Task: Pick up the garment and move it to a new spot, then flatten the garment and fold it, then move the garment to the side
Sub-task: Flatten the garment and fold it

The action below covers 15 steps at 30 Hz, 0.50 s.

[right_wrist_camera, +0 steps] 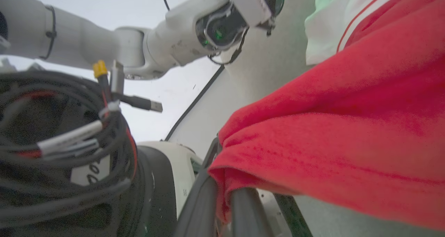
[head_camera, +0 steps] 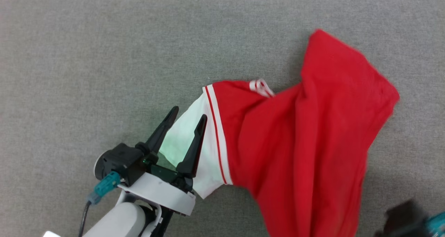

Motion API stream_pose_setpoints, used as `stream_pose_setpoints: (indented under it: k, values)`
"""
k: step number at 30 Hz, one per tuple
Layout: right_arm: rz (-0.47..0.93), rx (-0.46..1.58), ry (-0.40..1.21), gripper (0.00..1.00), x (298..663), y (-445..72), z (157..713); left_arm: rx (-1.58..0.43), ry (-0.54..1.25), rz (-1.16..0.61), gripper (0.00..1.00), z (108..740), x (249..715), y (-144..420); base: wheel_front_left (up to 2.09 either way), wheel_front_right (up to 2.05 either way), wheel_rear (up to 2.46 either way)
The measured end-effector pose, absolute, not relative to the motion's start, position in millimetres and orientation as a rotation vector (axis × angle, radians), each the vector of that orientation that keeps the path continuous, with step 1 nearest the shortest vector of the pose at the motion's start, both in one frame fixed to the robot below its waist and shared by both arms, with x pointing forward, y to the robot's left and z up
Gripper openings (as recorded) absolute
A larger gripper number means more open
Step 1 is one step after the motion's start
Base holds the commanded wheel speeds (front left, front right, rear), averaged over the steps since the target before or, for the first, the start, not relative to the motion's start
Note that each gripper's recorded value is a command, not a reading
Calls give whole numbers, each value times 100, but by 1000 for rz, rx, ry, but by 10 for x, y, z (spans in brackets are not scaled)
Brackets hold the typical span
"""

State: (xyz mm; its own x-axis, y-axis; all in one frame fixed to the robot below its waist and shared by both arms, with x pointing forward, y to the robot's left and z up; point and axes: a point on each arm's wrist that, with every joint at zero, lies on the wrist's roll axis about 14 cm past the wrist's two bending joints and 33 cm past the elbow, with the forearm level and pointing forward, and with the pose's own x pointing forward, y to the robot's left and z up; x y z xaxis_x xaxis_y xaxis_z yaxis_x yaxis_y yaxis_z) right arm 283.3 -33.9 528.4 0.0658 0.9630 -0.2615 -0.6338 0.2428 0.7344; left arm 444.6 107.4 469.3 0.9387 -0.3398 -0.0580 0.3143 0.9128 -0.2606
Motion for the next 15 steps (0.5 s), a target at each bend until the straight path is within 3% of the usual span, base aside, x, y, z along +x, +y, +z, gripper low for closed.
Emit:
stream_pose_setpoints:
  k: [8, 13, 14, 15]
  values:
    - [1388, 470, 1207, 0, 2062, -442, 5054, -246, 102, -346, 100, 4703, 4451, 1055, 0, 0, 0]
    - [1210, 165, 1320, 0, 2140, -892, 4331, -247, 103, -350, 100, 4703, 4450, 1042, 0, 0, 0]
    - [1184, 136, 1291, 44, 2212, -909, 4250, -247, 104, -351, 100, 4702, 4450, 1038, 0, 0, 0]
    - [1143, 152, 1259, 94, 2305, -903, 4179, -248, 104, -352, 100, 4701, 4448, 1030, 0, 0, 0]
